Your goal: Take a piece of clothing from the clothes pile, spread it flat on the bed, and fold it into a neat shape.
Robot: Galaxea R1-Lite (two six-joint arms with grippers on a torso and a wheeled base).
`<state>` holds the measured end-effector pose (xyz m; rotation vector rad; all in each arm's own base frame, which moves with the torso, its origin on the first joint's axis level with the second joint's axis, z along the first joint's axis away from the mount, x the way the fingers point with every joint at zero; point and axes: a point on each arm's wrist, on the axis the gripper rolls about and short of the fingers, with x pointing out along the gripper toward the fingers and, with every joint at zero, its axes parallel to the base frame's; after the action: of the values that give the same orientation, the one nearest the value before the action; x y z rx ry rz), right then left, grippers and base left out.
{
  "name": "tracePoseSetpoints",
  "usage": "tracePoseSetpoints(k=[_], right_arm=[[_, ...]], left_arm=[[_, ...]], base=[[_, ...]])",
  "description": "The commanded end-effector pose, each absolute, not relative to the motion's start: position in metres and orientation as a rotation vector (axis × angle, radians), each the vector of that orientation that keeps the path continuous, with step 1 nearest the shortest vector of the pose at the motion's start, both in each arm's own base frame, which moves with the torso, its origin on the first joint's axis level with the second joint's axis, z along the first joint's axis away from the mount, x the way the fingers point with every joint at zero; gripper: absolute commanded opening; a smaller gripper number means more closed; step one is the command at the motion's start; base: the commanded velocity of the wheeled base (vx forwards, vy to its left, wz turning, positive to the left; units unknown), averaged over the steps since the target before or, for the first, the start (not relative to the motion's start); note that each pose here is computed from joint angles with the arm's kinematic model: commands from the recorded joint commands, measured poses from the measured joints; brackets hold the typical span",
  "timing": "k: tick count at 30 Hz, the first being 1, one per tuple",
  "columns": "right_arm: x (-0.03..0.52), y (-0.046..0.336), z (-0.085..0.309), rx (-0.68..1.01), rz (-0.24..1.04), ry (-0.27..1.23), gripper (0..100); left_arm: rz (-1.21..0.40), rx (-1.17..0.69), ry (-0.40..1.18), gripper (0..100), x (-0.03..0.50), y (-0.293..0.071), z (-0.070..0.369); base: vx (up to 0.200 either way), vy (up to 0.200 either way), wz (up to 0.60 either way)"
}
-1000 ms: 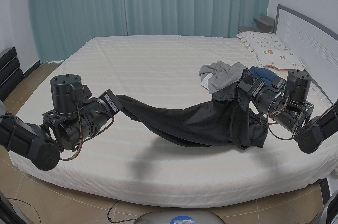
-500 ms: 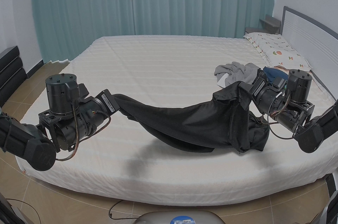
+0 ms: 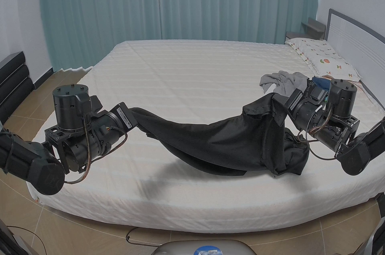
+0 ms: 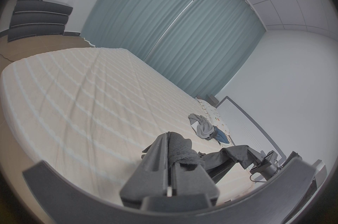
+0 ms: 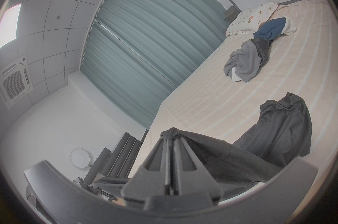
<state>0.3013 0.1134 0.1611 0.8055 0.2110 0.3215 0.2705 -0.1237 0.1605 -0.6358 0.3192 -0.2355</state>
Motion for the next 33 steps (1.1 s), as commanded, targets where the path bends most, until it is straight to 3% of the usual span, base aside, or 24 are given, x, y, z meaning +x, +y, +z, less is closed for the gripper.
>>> tracePoseSetpoints(k=[1, 10, 20, 26, 30, 33], right_arm=[[0.298, 0.114, 0.164, 0.807, 0.328, 0.207, 0], [0.276, 0.120, 0.176, 0.805, 0.385, 0.197, 0], [0.223, 0.116, 0.219, 0.801, 0.508, 0.083, 0], [0.198, 0.095, 0.253, 0.793, 0.520, -0.050, 0], [0.197, 0.078, 0.312, 0.791, 0.500, -0.187, 0], [0.207, 0.074, 0.335, 0.782, 0.456, -0.172, 0]], left_arm=[[-0.236, -0.634, 0.325, 0, 0.270, -0.125, 0.159], [-0.266, -0.629, 0.326, 0, 0.259, -0.129, 0.166], [-0.301, -0.643, 0.284, 0, 0.232, -0.120, 0.201], [-0.316, -0.653, 0.241, 0, 0.219, -0.112, 0.220], [-0.280, -0.679, 0.145, 0, 0.228, -0.101, 0.249], [-0.257, -0.681, 0.135, 0, 0.232, -0.096, 0.272]], base=[[0.000, 0.000, 0.00], [-0.178, 0.000, 0.00], [-0.200, 0.000, 0.00], [-0.200, 0.000, 0.00], [0.000, 0.000, 0.00], [0.000, 0.000, 0.00]])
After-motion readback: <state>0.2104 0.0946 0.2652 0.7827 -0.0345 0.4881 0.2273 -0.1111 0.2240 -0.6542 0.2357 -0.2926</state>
